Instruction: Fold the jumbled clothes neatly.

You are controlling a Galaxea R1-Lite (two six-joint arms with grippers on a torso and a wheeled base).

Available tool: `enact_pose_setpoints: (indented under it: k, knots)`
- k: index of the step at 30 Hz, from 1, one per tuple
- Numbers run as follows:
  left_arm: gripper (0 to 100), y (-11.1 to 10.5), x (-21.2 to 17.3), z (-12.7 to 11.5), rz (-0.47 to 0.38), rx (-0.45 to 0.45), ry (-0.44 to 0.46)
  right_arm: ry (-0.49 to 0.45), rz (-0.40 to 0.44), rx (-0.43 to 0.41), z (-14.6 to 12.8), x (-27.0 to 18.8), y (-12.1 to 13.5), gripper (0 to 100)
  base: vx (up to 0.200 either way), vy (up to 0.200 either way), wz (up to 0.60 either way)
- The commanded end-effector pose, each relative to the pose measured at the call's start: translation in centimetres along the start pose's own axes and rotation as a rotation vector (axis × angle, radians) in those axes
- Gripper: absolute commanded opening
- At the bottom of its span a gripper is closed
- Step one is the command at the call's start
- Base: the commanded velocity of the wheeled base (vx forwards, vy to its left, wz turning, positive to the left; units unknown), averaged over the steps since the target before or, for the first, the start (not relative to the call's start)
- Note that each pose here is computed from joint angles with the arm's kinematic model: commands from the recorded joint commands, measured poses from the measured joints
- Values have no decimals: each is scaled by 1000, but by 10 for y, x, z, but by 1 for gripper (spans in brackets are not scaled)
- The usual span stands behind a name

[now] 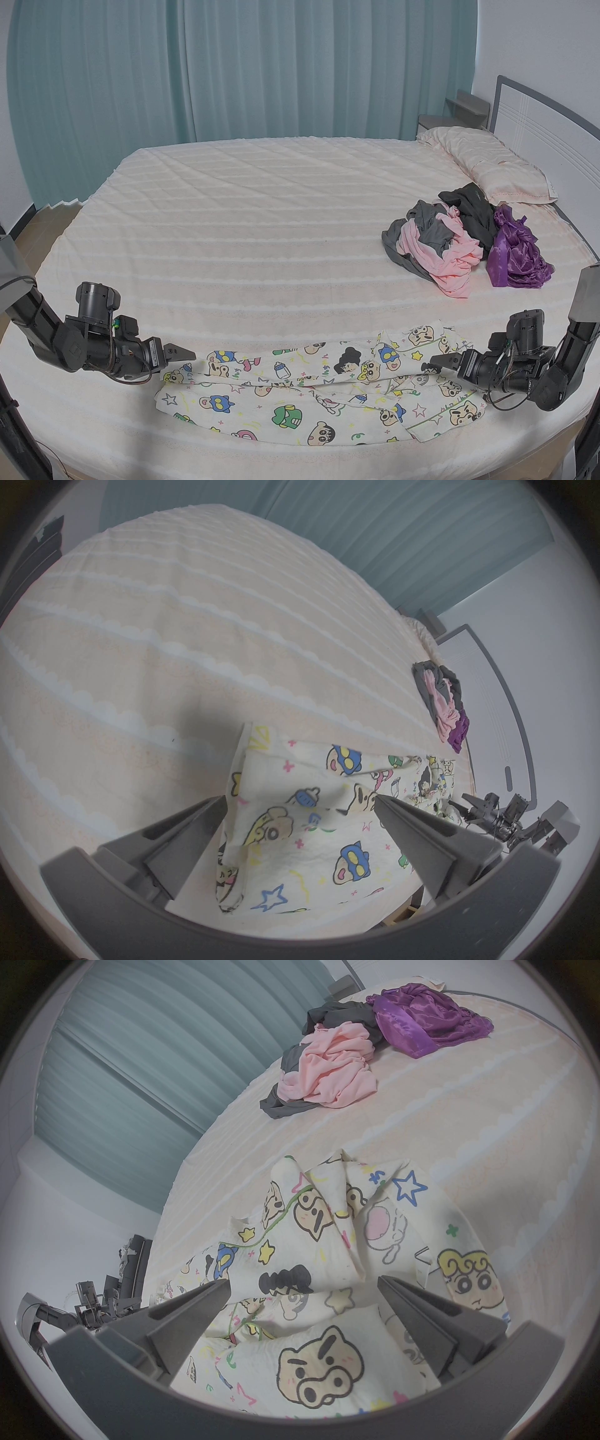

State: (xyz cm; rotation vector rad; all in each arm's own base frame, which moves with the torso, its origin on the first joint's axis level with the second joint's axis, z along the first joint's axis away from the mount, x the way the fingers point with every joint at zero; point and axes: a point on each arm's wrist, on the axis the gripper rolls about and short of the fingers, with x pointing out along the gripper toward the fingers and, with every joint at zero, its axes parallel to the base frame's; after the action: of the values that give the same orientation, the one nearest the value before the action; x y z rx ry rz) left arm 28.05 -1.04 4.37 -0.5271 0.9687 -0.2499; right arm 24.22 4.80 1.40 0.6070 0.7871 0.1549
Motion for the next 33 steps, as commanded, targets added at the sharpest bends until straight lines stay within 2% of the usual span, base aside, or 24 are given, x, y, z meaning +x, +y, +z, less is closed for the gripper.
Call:
enact_pose_setpoints:
  k: [1, 10, 11, 19, 24, 27, 29, 33]
  knots:
    - [100, 0, -2, -1, 10, 5, 9, -6, 5, 1, 0, -1, 1, 100, 0, 0, 0]
    - [100, 1, 0, 1, 9, 22, 5, -12, 9, 0, 0, -2, 1, 100, 0, 0, 0]
    - [0, 5, 3, 1, 15, 26, 11, -12, 7, -2, 0, -2, 0, 100, 0, 0, 0]
    - [0, 13, -3, 3, 33, 6, -4, -85, 44, -31, 11, -17, 12, 100, 0, 0, 0]
    - [0, 8, -14, 6, 26, 15, -42, -122, 80, -89, 18, -13, 39, 100, 0, 0, 0]
    - [0, 6, -17, 7, 23, 20, -50, -107, 69, -105, 20, -7, 49, 100, 0, 0, 0]
    - [0, 3, -21, 8, 17, 31, -67, -44, 50, -136, 19, 8, 70, 100, 0, 0, 0]
    - [0, 0, -24, 11, 11, 37, -82, 8, 12, -184, 23, 29, 75, 100, 0, 0, 0]
